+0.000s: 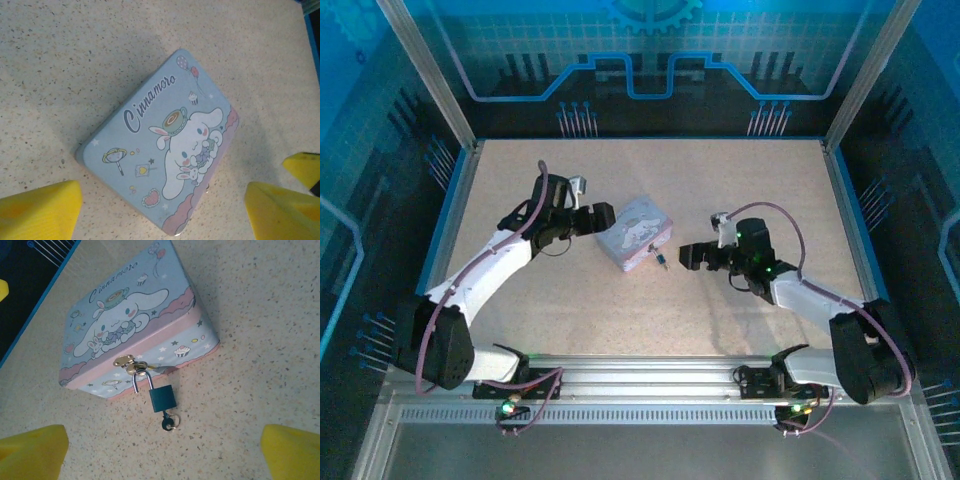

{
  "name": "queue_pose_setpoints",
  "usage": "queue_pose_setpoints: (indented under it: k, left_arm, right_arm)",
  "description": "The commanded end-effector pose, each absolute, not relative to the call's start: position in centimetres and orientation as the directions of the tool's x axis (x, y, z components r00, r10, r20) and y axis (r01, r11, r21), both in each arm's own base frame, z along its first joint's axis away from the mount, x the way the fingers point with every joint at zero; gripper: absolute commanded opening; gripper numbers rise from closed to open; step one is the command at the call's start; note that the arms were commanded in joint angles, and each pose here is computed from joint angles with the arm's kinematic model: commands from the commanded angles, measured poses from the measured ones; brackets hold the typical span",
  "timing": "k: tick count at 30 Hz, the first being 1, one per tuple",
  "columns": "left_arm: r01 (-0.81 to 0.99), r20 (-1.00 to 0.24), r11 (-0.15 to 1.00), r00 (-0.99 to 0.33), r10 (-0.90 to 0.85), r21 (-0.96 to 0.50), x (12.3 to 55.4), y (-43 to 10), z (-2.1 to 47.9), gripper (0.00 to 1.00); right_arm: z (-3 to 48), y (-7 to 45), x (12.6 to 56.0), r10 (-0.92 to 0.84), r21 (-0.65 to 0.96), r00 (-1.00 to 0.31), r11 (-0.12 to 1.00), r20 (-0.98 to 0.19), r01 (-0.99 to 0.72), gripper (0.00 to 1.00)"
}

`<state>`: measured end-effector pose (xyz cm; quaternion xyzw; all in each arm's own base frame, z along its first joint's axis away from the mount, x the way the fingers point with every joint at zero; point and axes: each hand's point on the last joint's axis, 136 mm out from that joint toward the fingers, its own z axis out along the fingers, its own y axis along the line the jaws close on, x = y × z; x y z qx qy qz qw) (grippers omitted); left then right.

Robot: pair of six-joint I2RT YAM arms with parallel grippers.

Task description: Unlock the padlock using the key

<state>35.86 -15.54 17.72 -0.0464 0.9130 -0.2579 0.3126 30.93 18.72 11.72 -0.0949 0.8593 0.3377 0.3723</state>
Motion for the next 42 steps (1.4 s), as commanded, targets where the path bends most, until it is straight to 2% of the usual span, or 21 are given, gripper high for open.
queue_pose_setpoints:
  k: [1, 13, 20, 31, 42]
  left_arm:
    - [0.112, -0.579, 0.894, -0.795, -0.181, -0.434, 34.8, -15.3, 18.7, 0.98]
    - [0.195, -0.478, 0.782, -0.866, -0.145, -0.592, 34.0, -19.8, 18.3, 0.98]
    - [0.215, -0.397, 0.667, -0.908, -0.131, -0.713, 34.2, -23.7, 18.5, 0.84]
    - [0.193, -0.329, 0.652, -0.94, -0.092, -0.733, 34.0, -25.6, 16.5, 0.77]
    - [0.135, -0.293, 0.711, -0.951, -0.103, -0.69, 34.1, -24.6, 13.7, 0.73]
  right_arm:
    - [13.1, 18.4, 31.2, 0.118, 0.509, -0.664, 0.743, -0.738, -0.434, 1.0]
    - [13.6, 19.9, 31.1, 0.117, 0.576, -0.697, 0.667, -0.707, -0.472, 1.0]
    - [12.0, 22.5, 31.7, 0.095, 0.661, -0.76, 0.571, -0.643, -0.487, 0.99]
    - [9.2, 25.6, 33.1, 0.02, 0.691, -0.803, 0.523, -0.596, -0.499, 0.93]
    - [7.1, 27.3, 33.4, -0.052, 0.69, -0.821, 0.513, -0.568, -0.51, 0.9]
